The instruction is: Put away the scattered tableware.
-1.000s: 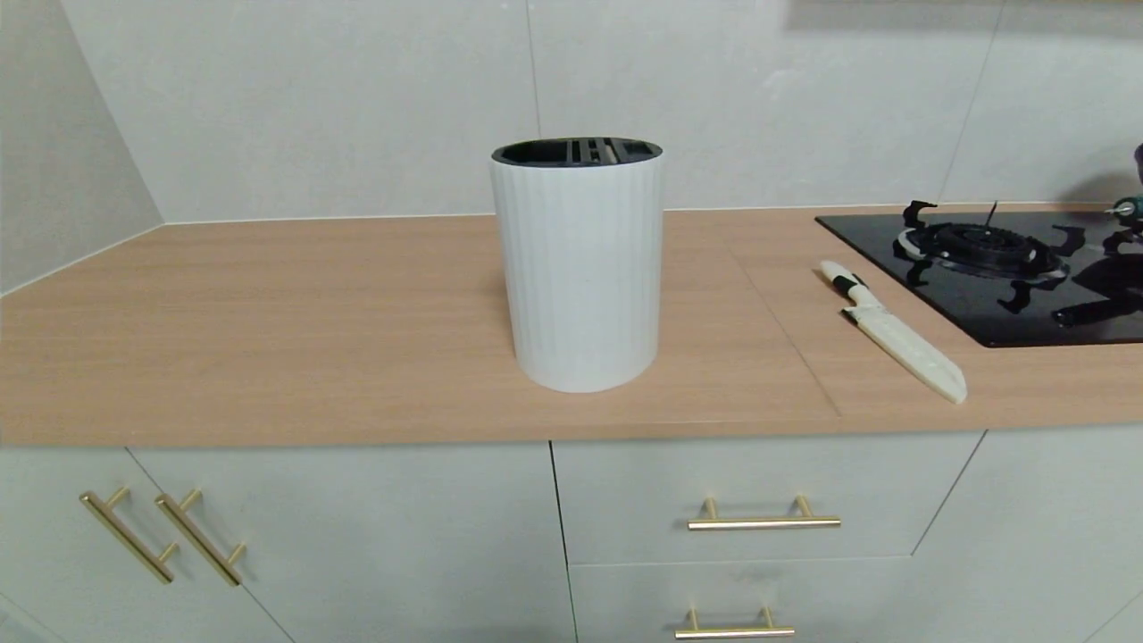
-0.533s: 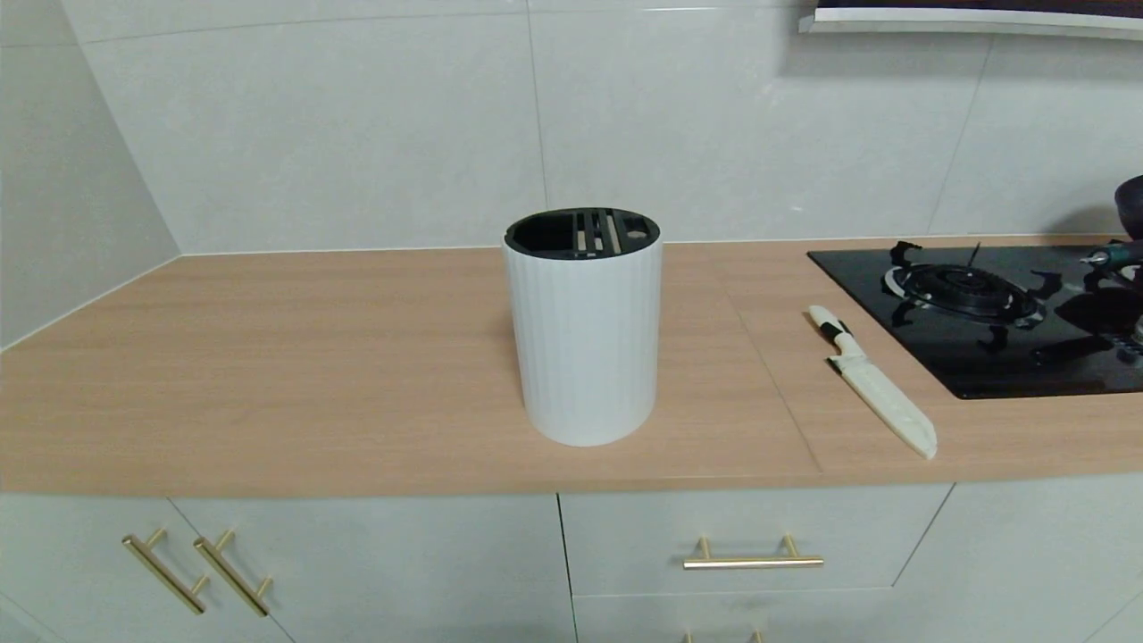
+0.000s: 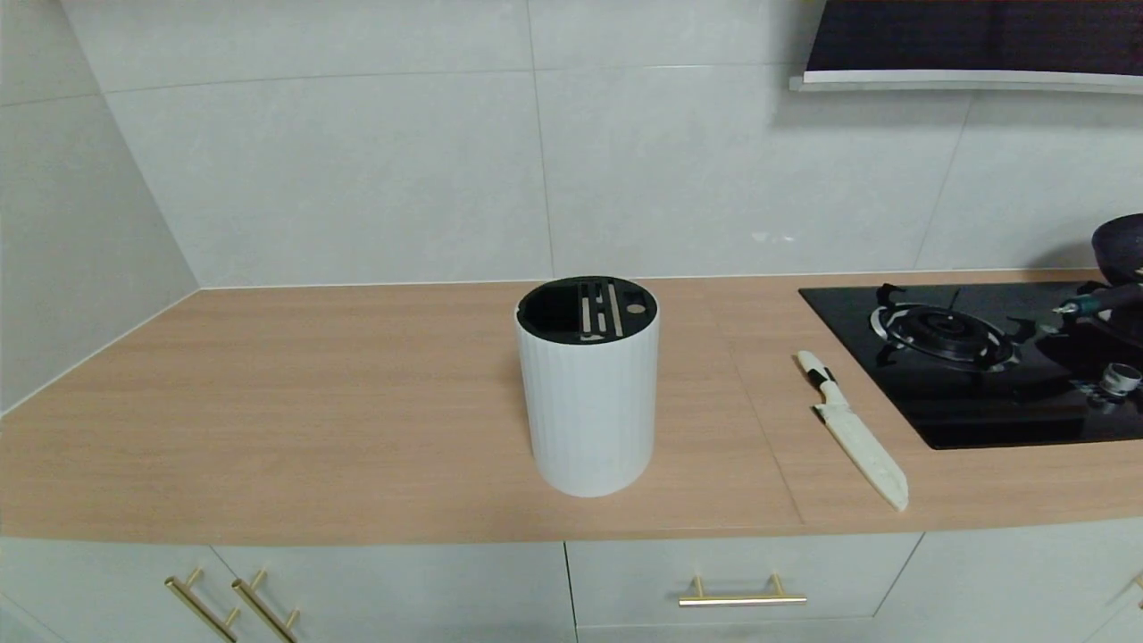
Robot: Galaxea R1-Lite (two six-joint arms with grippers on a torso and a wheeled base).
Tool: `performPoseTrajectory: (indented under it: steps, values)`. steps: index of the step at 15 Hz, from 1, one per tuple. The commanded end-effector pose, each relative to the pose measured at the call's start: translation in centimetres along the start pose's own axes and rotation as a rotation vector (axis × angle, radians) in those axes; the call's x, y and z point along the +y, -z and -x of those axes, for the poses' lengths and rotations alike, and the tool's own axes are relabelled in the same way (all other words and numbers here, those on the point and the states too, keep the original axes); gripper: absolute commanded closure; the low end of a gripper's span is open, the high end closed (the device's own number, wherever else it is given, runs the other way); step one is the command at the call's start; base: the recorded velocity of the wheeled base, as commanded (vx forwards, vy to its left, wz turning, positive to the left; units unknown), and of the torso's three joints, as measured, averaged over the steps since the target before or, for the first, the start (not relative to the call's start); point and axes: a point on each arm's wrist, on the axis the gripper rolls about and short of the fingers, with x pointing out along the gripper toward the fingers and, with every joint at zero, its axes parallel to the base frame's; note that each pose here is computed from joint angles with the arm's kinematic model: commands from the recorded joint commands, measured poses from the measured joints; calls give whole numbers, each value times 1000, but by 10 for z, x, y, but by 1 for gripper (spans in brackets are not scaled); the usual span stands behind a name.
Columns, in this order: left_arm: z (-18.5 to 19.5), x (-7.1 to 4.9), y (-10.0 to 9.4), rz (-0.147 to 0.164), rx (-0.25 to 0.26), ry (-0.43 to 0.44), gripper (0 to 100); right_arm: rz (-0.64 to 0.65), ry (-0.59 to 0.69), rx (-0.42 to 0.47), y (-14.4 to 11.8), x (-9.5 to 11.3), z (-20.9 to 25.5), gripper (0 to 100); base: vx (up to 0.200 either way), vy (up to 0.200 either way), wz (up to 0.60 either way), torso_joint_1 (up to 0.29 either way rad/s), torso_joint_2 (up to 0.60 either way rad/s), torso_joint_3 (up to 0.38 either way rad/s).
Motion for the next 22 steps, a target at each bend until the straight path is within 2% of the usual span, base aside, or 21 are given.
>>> performPoseTrajectory:
  steps: [1, 9, 14, 21, 22]
  values:
    - [0, 0, 0, 0, 0, -1, 0, 0, 0, 1, 0, 0, 0, 0, 0, 0, 0, 227, -535, -305]
    - [0, 0, 0, 0, 0, -1, 0, 0, 0, 1, 0, 0, 0, 0, 0, 0, 0, 259, -577, -320]
    - [0, 0, 0, 0, 0, -1, 0, 0, 2, 1, 0, 0, 0, 0, 0, 0, 0, 189, -402, -221]
    - [0, 0, 0, 0, 0, -1, 0, 5, 3, 1, 0, 0, 0, 0, 0, 0, 0, 26, -60, -30]
    - [0, 0, 0, 0, 0, -1, 0, 11, 22, -48, -10, -1, 2, 0, 0, 0, 0, 0, 0, 0]
